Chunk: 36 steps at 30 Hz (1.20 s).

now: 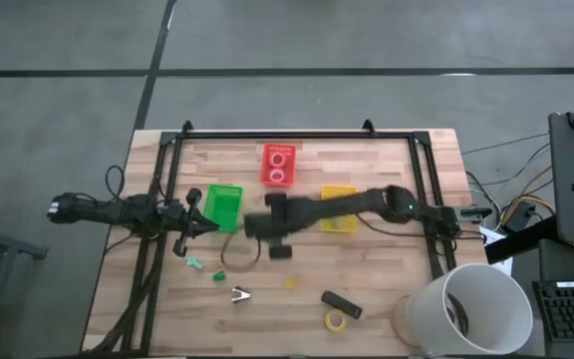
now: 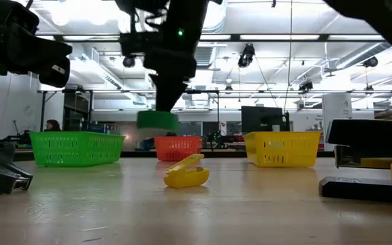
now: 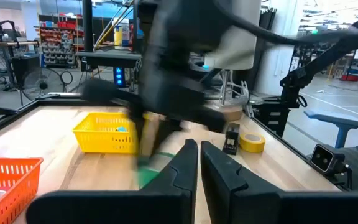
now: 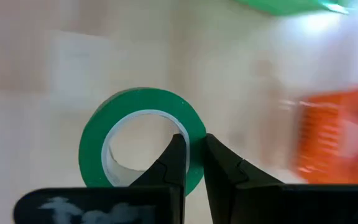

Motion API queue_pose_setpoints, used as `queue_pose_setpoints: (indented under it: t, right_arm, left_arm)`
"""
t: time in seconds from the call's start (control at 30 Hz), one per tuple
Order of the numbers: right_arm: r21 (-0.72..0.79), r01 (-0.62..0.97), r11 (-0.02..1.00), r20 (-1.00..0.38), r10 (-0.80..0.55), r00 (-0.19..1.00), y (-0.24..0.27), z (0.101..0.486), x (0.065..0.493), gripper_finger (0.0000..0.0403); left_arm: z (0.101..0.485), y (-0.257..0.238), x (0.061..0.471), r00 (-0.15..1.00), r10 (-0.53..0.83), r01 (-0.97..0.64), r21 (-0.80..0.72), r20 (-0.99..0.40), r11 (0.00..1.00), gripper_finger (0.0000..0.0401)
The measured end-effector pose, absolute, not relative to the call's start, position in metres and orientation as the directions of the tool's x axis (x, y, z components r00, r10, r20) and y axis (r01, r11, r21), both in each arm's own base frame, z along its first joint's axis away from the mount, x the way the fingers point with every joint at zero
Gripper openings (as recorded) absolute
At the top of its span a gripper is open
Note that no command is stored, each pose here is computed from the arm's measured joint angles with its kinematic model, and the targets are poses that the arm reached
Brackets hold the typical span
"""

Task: Pick and place Stapler, Stapler remover, tape
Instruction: Put the green tape into the orange basket

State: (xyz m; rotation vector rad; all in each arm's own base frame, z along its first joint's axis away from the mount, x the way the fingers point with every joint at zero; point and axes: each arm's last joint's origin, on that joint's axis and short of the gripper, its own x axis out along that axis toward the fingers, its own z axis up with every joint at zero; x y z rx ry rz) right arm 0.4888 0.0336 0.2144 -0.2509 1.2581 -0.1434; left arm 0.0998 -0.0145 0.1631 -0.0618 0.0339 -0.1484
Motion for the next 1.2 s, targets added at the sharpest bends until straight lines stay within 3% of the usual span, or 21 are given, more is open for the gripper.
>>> queue_pose_setpoints:
  t: [0.33, 0.63, 1.2]
  right_arm:
    - [-0.362, -0.056, 0.931, -0.875, -0.318, 0.365, -0.081, 0.272, 0.481, 0.0027]
    - [-0.311, 0.099, 0.945, -0.880, -0.325, 0.346, -0.164, 0.267, 0.463, 0.0036]
    - [-0.195, 0.095, 0.976, -0.900, -0.217, 0.377, -0.175, 0.240, 0.472, 0.0038]
  left_arm:
    - [0.163, -0.015, 0.100, 0.988, -0.148, 0.146, -0.064, -0.029, 0.987, 0.0023]
    - [0.163, -0.015, 0.100, 0.988, -0.149, 0.146, -0.064, -0.031, 0.987, 0.0023]
    - [0.163, -0.015, 0.100, 0.988, -0.149, 0.147, -0.064, -0.030, 0.987, 0.0023]
